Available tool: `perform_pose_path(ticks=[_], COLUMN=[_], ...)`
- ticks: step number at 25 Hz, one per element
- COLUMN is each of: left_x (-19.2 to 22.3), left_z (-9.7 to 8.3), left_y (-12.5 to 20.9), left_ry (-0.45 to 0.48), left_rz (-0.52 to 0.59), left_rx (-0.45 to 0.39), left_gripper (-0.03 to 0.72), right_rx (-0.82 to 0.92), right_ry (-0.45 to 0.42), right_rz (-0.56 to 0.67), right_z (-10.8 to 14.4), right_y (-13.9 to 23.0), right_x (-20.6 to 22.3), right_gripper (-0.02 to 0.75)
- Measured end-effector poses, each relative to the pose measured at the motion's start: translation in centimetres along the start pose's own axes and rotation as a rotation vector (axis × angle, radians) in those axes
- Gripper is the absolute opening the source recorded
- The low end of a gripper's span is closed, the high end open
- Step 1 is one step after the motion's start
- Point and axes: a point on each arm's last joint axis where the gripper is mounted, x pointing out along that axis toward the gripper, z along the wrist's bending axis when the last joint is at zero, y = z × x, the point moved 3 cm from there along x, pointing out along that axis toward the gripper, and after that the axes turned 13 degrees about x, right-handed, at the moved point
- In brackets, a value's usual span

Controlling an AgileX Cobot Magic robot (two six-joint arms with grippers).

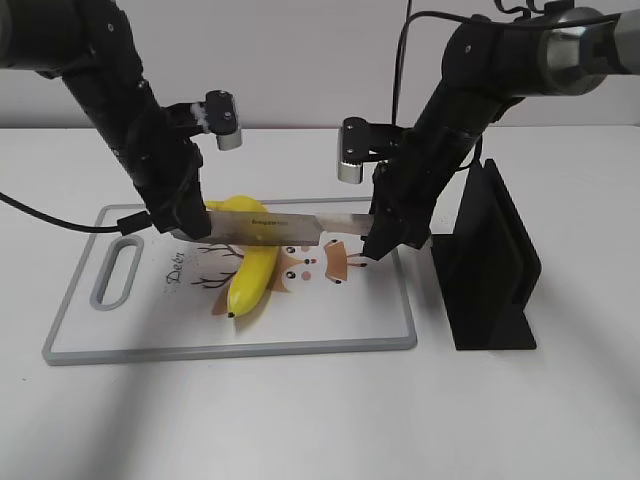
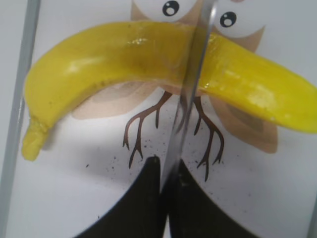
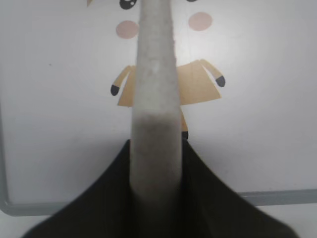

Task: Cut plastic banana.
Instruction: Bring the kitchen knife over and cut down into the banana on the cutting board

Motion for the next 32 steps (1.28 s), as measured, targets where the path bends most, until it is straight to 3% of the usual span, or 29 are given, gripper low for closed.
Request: perform_pose_path(ticks=[10, 20, 32], left_x=[-1.3, -11.7, -12.3], left_z=[-0.3, -2.0, -2.4], left_y=[-0.5, -3.8, -4.2], left_ry=[-0.020, -0.228, -0.223], left_rz=[-0.005, -0.046, -0.069], left_rx=[0.012, 0.097, 0.092], left_gripper=[-0.003, -0.005, -0.007], right_rx=[-0.002, -0.096, -0.102], right_ry=[-0.027, 0.116, 0.106], right_rz=[0.031, -0.099, -0.092], right_z=[0.3, 2.9, 3.2], right_y=[-0.9, -4.7, -4.7], right_x=[-1.9, -12.7, -13.0], right_gripper=[0.170, 0.170, 0.170])
